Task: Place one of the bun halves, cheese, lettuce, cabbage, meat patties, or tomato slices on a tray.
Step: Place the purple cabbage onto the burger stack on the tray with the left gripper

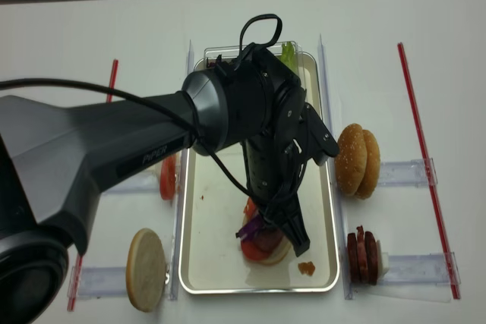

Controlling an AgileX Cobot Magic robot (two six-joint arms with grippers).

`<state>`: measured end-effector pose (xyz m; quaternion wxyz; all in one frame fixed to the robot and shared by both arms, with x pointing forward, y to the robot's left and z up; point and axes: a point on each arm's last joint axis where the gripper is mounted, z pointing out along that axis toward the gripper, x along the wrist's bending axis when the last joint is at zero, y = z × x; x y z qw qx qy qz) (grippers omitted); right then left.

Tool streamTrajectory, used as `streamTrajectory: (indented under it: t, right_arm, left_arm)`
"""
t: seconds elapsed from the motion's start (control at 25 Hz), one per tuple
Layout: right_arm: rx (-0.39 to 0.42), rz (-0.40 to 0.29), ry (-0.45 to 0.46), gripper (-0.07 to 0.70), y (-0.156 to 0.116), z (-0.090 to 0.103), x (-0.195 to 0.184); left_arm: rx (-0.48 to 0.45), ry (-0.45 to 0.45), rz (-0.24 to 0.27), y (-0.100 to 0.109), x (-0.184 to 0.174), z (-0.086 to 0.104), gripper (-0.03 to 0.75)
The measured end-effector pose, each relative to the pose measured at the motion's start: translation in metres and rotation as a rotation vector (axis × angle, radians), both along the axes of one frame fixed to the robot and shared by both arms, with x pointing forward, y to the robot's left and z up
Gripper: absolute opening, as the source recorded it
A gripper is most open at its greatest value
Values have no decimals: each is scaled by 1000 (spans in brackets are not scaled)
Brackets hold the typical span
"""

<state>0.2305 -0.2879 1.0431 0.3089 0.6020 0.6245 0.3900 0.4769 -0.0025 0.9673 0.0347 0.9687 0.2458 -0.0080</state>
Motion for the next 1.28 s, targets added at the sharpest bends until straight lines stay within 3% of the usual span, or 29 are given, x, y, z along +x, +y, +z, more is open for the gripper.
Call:
streamTrajectory:
  t: [0.96,1.28]
  right_arm:
    - [2,-1,0,272,0,0,0]
    - [2,-1,0,272,0,0,0]
  left_arm:
    - [11,34,12,1,-3,0,380]
    - [9,9,51,-4,4,20,382]
